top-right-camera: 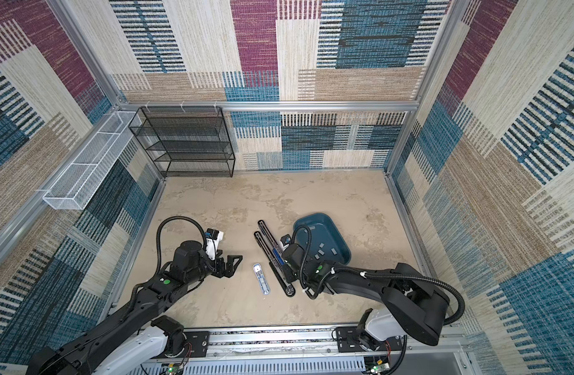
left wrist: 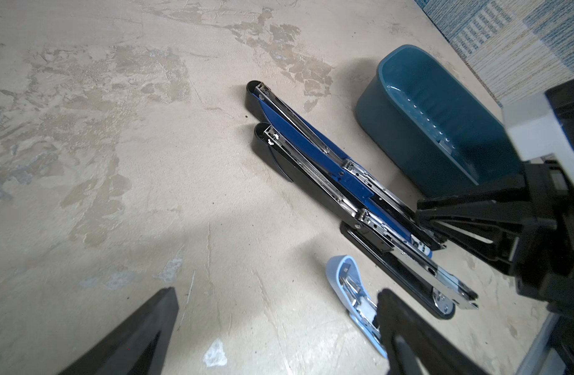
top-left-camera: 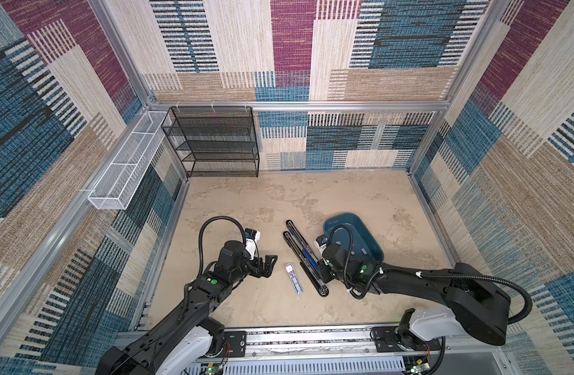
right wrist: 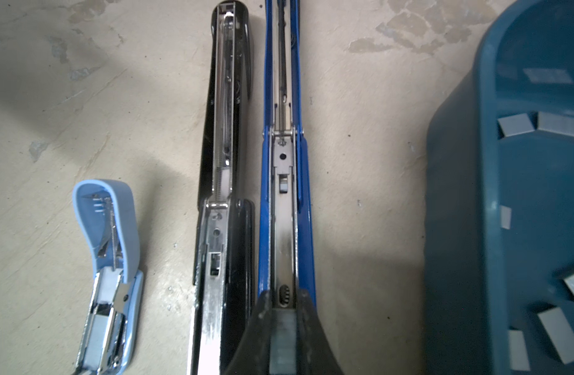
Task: Load the staples into the stapler
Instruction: 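Press the strip down along the blue stapler's channel with the right gripper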
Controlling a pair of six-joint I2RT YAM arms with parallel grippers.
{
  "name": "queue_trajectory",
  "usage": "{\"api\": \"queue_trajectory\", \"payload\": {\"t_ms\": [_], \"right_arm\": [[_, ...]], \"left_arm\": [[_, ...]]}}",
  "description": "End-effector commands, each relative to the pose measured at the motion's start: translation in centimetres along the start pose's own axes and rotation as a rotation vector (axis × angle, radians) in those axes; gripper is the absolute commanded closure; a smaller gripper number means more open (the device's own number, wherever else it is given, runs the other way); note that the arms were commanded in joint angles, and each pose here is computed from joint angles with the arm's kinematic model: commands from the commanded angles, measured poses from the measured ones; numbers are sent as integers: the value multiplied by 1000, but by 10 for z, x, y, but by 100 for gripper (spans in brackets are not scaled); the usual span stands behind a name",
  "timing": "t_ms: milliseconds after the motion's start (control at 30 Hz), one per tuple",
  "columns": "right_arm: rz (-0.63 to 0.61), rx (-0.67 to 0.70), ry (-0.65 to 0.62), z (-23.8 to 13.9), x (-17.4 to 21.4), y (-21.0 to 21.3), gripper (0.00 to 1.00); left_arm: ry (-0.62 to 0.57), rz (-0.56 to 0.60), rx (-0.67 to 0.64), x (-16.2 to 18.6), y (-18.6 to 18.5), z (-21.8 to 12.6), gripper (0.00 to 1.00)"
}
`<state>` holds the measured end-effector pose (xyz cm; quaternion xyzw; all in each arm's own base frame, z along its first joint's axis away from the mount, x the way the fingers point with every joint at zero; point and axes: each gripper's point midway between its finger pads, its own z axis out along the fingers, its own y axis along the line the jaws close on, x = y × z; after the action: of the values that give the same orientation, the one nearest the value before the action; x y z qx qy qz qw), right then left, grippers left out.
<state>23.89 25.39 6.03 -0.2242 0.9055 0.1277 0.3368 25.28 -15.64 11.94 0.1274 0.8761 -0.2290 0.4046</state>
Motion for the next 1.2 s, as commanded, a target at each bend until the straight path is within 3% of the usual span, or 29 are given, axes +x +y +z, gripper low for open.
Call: {"api": "queue_trajectory", "payload": {"t_ms": [0,733,1167], "right_arm": [[24,-7,-1,-3,-2,2,94],[63,11,41,-8,12,-3,94],[73,18,39,-10,13,-5,78]], "left_arm": [[-27,17,19,-7,-4,0,1],[-28,17,21,-8,-4,0,1],[-26,18,22,-7,-4,0,1]]}}
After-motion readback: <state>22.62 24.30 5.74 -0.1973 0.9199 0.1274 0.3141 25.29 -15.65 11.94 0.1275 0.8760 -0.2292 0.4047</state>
